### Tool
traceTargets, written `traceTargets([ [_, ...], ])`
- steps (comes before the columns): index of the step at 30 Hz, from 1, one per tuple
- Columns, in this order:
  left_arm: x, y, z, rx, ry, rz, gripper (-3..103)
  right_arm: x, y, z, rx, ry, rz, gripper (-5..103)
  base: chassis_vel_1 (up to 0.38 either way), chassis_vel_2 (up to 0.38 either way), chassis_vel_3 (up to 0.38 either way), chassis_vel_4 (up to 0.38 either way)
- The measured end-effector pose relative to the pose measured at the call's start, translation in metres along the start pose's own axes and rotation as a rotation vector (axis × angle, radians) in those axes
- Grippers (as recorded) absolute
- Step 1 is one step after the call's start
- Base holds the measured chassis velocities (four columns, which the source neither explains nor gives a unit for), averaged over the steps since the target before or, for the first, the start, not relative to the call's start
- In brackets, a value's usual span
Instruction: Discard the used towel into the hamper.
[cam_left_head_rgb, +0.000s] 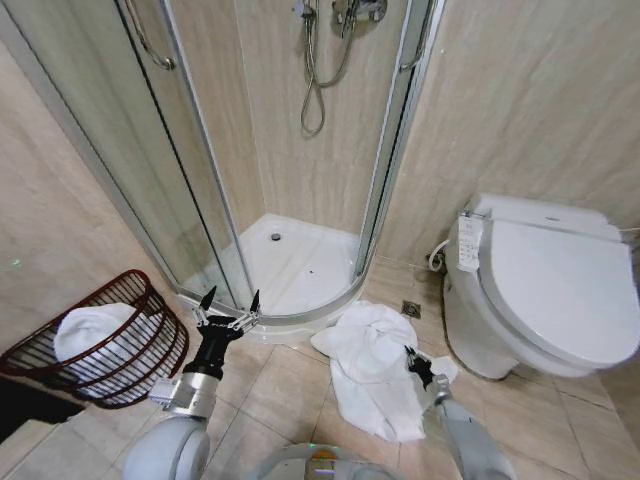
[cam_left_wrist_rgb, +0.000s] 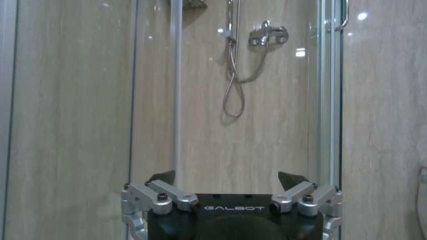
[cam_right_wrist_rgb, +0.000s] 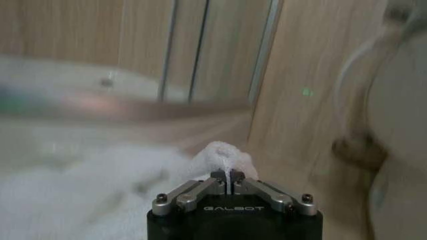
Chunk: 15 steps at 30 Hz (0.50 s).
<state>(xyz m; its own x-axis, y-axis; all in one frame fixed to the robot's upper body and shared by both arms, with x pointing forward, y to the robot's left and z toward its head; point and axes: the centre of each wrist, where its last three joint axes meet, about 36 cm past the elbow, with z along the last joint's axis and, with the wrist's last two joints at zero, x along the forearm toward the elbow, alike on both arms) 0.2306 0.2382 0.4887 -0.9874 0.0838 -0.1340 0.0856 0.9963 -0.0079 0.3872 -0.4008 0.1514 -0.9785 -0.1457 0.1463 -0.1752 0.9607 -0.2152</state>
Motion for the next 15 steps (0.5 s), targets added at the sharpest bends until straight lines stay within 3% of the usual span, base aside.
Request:
traceTargets([
  [7,0.0,0.0,0.0,0.0,0.0,0.0,100,0.01,0.007,-0.069,0.01,-0.166,0.009,2,0.0,0.0,0.0,0.0],
  [14,0.0,0.0,0.0,0.0,0.0,0.0,100,0.041,0.021,-0.17,-0.046,-0.354,0.003,2,0.0,0.0,0.0,0.0],
  [15,0.0,0.0,0.0,0.0,0.0,0.0,100,0.041,0.021,-0.17,-0.046,-0.354,0.003,2,0.0,0.0,0.0,0.0],
])
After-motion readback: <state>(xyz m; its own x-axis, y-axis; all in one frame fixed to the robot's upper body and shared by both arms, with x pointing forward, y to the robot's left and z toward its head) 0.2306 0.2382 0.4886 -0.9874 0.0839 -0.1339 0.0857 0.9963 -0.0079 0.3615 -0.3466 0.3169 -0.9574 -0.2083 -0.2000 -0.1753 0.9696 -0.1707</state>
